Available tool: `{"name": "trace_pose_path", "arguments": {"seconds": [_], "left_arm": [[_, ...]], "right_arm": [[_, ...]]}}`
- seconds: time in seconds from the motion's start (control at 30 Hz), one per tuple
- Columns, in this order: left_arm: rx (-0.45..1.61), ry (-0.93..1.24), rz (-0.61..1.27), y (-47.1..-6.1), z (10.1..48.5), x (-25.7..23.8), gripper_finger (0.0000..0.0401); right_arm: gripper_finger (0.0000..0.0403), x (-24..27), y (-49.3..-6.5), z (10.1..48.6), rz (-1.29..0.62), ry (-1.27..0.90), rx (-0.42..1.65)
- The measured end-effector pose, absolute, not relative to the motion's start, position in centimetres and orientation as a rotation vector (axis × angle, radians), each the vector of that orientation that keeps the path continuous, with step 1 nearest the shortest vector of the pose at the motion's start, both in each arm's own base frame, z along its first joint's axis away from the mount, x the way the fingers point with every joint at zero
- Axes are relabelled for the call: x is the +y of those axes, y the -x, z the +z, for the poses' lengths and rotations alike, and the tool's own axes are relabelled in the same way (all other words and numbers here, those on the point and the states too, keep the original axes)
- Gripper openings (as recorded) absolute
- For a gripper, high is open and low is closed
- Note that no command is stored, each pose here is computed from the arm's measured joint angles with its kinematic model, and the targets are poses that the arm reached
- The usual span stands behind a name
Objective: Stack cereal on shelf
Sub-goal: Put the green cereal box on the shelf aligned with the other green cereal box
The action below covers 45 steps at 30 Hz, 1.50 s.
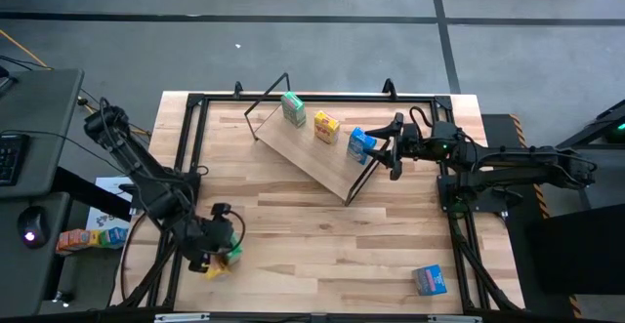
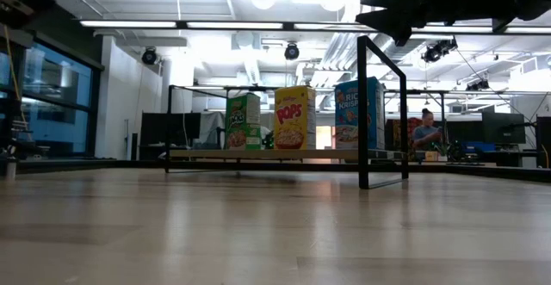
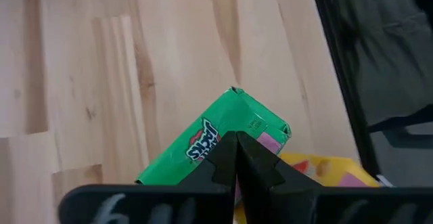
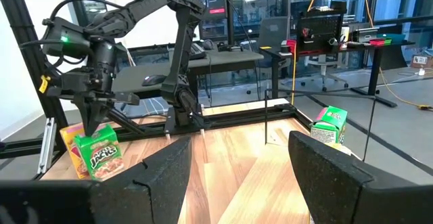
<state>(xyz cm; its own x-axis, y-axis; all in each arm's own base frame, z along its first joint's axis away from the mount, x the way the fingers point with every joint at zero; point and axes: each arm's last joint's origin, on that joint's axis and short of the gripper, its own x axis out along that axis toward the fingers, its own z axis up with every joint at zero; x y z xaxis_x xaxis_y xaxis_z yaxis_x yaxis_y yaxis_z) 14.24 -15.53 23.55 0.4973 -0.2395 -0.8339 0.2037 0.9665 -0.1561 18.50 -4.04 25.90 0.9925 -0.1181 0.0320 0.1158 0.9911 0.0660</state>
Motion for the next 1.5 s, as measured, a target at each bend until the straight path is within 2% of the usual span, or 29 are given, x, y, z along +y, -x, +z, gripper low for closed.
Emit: {"name": "trace_pose_path", "arguments": {"seconds": [0.27,0.53,0.8,0.97,1.3,1.4,1.5], "left_arm": [[1.057,0.058,-0.302,-13.5,24.6,-16.2,0.0000],[0.994,-0.011,-0.324,-13.7,27.2,-16.3,0.0000],[1.014,0.068,-0.253,-14.1,27.2,-15.9,0.0010],[1.027,0.062,-0.216,-14.5,27.1,-15.2,0.0059],[1.038,0.026,-0.289,-15.0,27.1,-14.9,0.0213],[1.061,0.024,-0.361,-14.9,27.1,-15.1,0.0237],[1.072,0.069,-0.375,-14.5,27.5,-15.6,0.0241]], "right_arm": [[0.0240,-4.1,-18.5,25.9,-0.119,-0.064,-0.036],[0.0240,-4.1,-18.5,25.9,-0.126,-0.064,-0.036],[0.0240,-4.1,-18.5,25.9,-0.127,-0.058,-0.036],[0.0240,-4.1,-18.5,25.9,-0.127,-0.058,-0.036],[0.0240,-4.1,-18.5,25.9,-0.127,-0.058,-0.033],[0.0240,-4.1,-18.5,25.8,-0.128,-0.068,-0.022],[0.0240,-4.1,-18.5,25.7,-0.128,-0.070,-0.012]]}}
